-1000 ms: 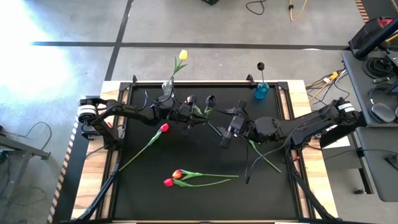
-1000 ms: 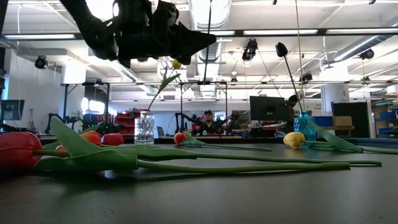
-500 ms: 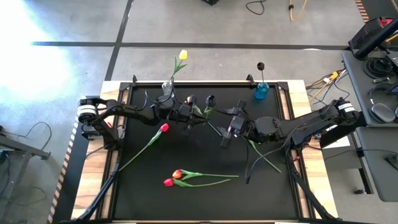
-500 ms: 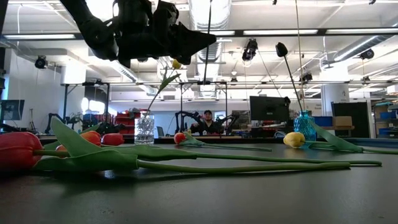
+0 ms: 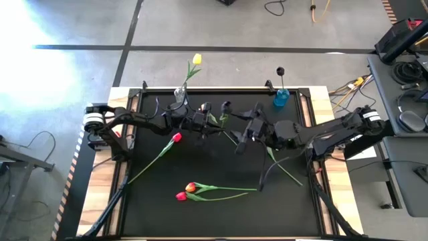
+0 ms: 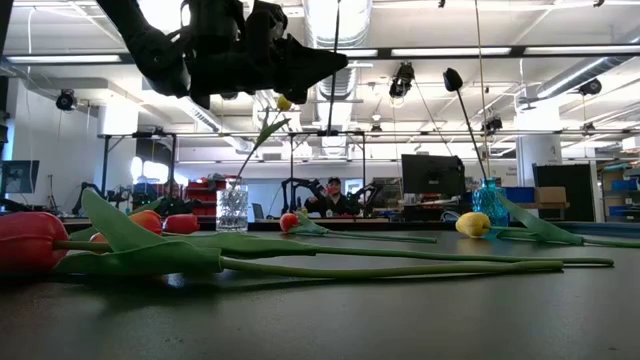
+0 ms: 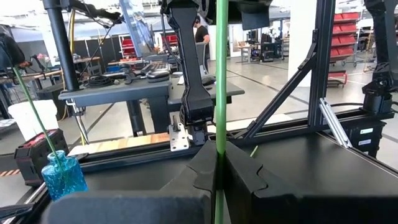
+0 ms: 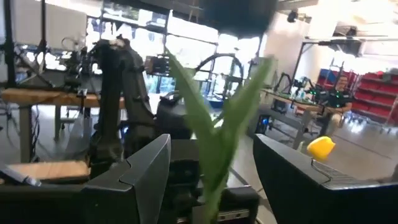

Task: Sort flowers into vase by color
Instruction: Put the black flower into the blue vase

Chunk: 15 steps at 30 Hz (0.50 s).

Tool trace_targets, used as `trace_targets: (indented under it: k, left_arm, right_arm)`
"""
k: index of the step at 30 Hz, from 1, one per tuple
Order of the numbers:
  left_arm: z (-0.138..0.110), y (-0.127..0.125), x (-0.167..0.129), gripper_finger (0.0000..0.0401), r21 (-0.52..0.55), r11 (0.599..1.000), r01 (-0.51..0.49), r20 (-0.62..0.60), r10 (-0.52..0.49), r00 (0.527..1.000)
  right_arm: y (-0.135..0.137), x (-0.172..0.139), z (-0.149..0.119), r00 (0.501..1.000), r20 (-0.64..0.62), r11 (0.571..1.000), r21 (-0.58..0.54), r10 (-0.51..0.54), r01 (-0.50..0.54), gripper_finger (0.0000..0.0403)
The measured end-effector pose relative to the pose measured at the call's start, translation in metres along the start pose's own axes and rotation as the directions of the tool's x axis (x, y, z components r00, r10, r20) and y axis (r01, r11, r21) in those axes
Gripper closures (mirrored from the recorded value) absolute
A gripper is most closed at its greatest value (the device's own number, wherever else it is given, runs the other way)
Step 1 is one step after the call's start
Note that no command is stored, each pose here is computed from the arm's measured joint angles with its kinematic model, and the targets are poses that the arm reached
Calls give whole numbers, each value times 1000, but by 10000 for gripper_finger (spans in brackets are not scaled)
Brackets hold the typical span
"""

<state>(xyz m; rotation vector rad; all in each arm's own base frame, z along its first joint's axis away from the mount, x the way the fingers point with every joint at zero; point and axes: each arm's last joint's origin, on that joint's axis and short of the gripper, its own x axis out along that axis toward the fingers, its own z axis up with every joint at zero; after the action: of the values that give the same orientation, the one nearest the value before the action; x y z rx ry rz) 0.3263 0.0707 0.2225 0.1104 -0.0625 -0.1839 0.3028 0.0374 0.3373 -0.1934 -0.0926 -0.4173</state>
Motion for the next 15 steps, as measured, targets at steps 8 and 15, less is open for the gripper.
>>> trace_targets:
  k: [8, 15]
  left_arm:
    - [0, 0, 0, 401, 7, 1000, -1, 4, 1, 1000]
    - [1, 0, 0, 401, 8, 1000, -1, 8, 1, 1000]
  right_arm:
    - [-12, 9, -4, 1000, 8, 999, 25, -23, 22, 186]
    - [-7, 24, -9, 1000, -4, 1000, 17, 21, -21, 218]
